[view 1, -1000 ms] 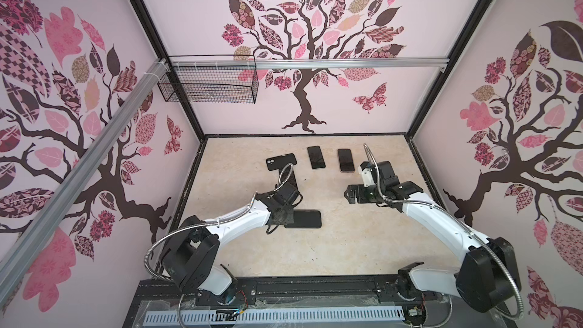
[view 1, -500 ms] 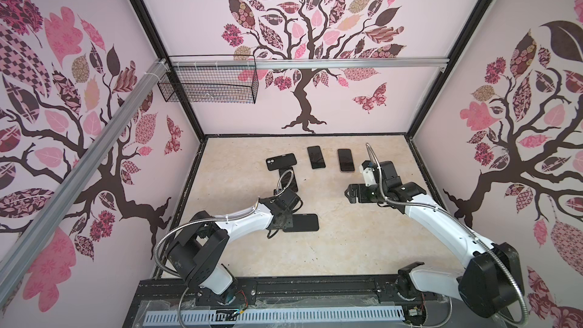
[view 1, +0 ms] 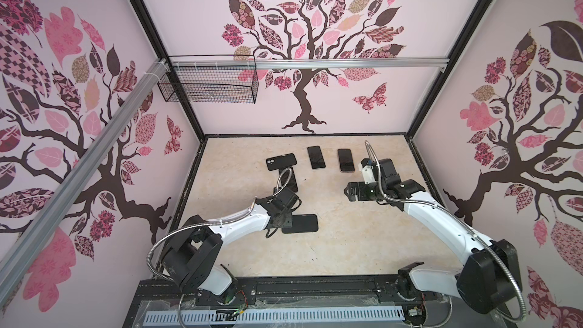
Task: Put the phone into the phone case
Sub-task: 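Slide the black case nearer to the robot with the left gripper, then release, then grasp the blue-framed phone with the right gripper while the left gripper draws back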
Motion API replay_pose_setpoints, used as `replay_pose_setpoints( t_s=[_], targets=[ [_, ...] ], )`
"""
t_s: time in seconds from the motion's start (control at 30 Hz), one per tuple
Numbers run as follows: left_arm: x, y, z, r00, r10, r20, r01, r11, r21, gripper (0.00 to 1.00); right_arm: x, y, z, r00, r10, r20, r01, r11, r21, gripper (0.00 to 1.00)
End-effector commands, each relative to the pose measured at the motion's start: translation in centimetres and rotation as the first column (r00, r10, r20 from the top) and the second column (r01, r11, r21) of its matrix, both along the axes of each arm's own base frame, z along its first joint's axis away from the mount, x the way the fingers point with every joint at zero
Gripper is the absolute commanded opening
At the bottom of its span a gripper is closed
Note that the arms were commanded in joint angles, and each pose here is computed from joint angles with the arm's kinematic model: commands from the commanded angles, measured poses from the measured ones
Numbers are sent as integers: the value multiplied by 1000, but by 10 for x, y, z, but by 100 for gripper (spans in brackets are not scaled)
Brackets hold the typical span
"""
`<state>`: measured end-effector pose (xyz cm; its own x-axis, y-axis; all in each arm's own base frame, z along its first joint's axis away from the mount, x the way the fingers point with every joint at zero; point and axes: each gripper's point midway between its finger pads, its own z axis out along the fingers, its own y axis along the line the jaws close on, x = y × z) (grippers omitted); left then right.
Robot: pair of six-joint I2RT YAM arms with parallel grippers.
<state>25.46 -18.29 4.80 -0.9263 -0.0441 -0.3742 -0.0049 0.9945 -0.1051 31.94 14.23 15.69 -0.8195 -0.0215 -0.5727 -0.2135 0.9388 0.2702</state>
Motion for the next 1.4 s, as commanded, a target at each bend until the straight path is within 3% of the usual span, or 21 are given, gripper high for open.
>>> replay_pose_setpoints(
  t_s=[0.0, 0.23, 0.53, 0.7, 0.87, 1.37],
  targets=[
    [17, 7, 30, 997, 17, 73, -14, 999, -41, 62, 10, 13, 5, 999, 51, 7, -51, 998, -28, 100],
    [28, 56, 63, 983, 125, 134, -114, 990, -84, 79, 16, 52, -19, 990, 137, -43, -141, 984, -111, 100],
    [21, 120, 91, 927, 318, 198, -300, 947, -115, 89, 43, 140, -34, 969, 241, -46, -245, 960, -136, 100],
    [16, 129, 102, 907, 353, 230, -330, 934, -135, 93, 72, 185, -50, 969, 245, -39, -247, 964, -101, 100],
    [13, 124, 103, 919, 324, 224, -295, 943, -153, 96, 90, 215, -74, 962, 265, -64, -269, 960, -80, 100],
    [9, 132, 119, 903, 334, 269, -303, 941, -154, 98, 112, 254, -124, 968, 238, -76, -248, 955, -163, 98]
  ],
)
